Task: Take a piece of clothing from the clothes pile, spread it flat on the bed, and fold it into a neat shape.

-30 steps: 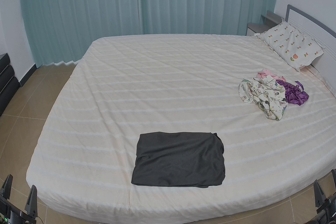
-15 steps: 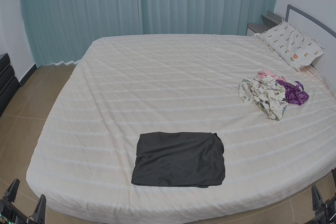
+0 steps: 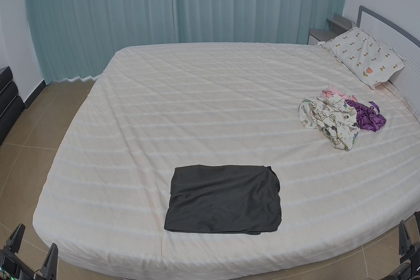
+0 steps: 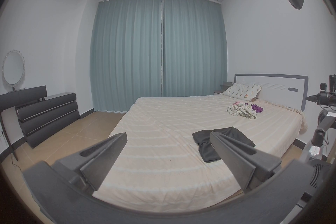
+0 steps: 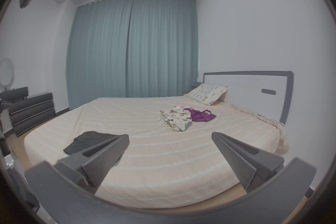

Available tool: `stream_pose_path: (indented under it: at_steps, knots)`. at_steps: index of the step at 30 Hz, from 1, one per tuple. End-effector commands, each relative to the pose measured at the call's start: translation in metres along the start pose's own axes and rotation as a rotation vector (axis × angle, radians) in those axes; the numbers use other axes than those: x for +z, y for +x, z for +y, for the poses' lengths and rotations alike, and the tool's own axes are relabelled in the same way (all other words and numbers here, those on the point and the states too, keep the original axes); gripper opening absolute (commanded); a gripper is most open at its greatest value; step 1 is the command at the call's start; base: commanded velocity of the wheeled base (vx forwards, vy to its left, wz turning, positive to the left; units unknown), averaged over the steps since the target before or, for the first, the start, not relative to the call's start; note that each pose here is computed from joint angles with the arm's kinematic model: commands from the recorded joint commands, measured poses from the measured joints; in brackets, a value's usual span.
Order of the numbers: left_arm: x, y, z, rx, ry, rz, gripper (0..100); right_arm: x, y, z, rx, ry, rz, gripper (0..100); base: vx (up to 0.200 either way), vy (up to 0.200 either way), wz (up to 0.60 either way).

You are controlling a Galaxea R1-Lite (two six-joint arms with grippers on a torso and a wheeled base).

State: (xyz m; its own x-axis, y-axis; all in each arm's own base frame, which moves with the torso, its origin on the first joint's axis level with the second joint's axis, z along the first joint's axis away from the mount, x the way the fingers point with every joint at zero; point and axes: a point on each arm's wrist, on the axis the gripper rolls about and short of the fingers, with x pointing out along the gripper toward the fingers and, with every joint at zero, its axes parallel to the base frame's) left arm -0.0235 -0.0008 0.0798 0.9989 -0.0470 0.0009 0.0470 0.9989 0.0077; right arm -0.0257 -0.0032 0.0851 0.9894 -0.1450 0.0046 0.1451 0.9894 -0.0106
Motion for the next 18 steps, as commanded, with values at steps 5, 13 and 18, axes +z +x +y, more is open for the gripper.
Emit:
stream_pose_path:
  at_steps: [5,13,18]
  knots:
    - [-0.0043,0.0004,0.0000,-0.001,-0.002,0.005,100,-0.0027,0.0004,-0.0034,-0.157,0.013,-0.015,100,0.000,0.000,0.00]
    - [-0.0041,0.0004,0.0000,-0.001,-0.002,0.004,100,-0.0027,0.0005,-0.0036,-0.165,0.094,-0.025,100,0.000,0.000,0.00]
    - [-0.0043,0.0004,0.0000,-0.001,-0.002,0.005,100,-0.0025,0.0006,-0.0033,-0.154,0.128,-0.032,100,0.000,0.000,0.00]
